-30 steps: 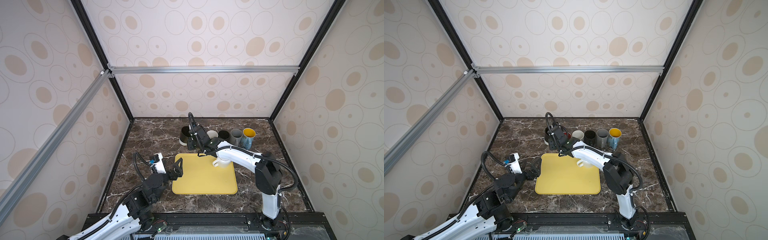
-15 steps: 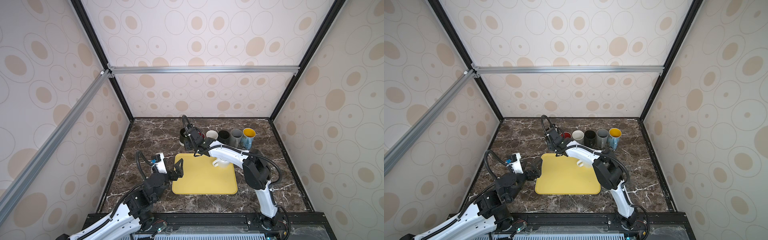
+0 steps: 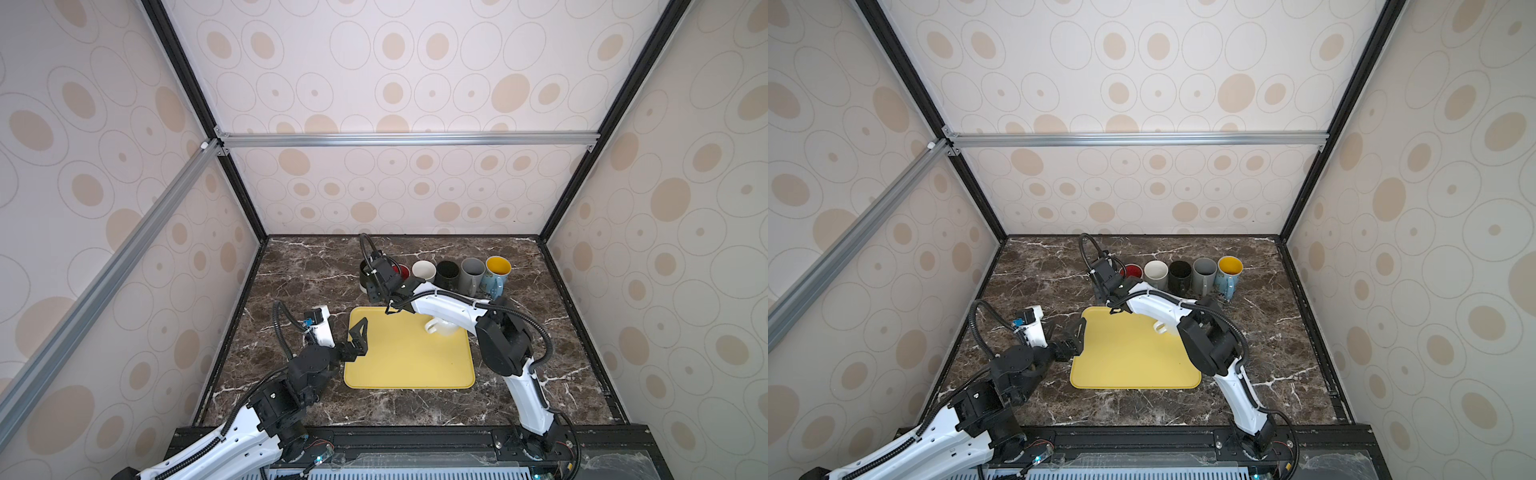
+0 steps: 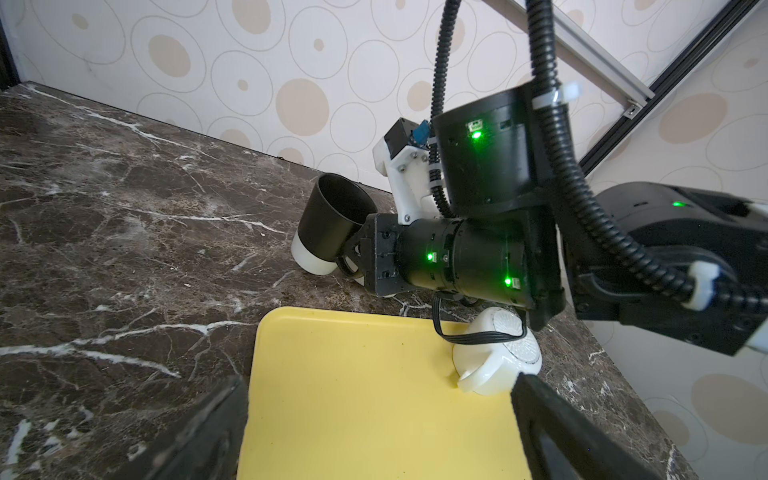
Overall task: Turn the mug right side up
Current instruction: 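Lower the black mug upright beside the red-lined mug with the right gripper, then open the right gripper and lift it off the black mug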
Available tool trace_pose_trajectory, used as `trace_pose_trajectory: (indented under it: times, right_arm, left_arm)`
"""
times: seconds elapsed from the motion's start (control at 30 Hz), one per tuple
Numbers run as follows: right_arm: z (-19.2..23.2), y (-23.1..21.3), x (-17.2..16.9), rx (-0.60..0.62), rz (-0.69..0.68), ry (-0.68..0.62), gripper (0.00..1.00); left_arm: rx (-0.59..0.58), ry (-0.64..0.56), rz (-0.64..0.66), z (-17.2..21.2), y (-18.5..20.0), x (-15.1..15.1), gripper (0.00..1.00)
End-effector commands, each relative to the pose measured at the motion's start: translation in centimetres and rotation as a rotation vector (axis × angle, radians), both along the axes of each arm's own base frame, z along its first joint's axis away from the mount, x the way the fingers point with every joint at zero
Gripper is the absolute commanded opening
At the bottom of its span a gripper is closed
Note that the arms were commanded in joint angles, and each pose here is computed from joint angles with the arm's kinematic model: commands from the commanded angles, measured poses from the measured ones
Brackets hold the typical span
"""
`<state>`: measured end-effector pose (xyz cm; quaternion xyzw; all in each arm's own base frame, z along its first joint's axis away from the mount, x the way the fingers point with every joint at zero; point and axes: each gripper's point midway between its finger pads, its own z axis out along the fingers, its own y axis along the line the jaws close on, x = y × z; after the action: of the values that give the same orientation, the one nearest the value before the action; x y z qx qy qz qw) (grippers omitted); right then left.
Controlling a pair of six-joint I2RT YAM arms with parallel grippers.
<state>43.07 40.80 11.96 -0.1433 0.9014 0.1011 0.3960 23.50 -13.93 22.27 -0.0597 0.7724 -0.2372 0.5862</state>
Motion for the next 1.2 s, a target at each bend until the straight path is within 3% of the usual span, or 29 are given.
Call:
trace_pose_trajectory:
  times: [0.0,0.63,0.87,1.17]
  right_arm:
    - [3.1,1.0,1.4,0.051,-0.024,-0.092,0.0]
    - [1.2,0.3,1.9,-0.012,-0.062,-0.078,0.0]
    - [1.0,0.6,1.7,0.002,-0.055,-0.062,0.21]
    - [0.8,0.7,1.2,0.016,-0.051,-0.034,0.32]
  left_arm:
    - [-0.023,-0.029,0.002,1.3,0.0,0.1,1.0]
    - [-0.02,-0.024,0.006,0.7,0.2,0.0,1.0]
    - [-0.017,-0.027,0.005,0.8,0.2,0.0,1.0]
    - [-0.017,-0.026,0.004,0.7,0.3,-0.1,1.0]
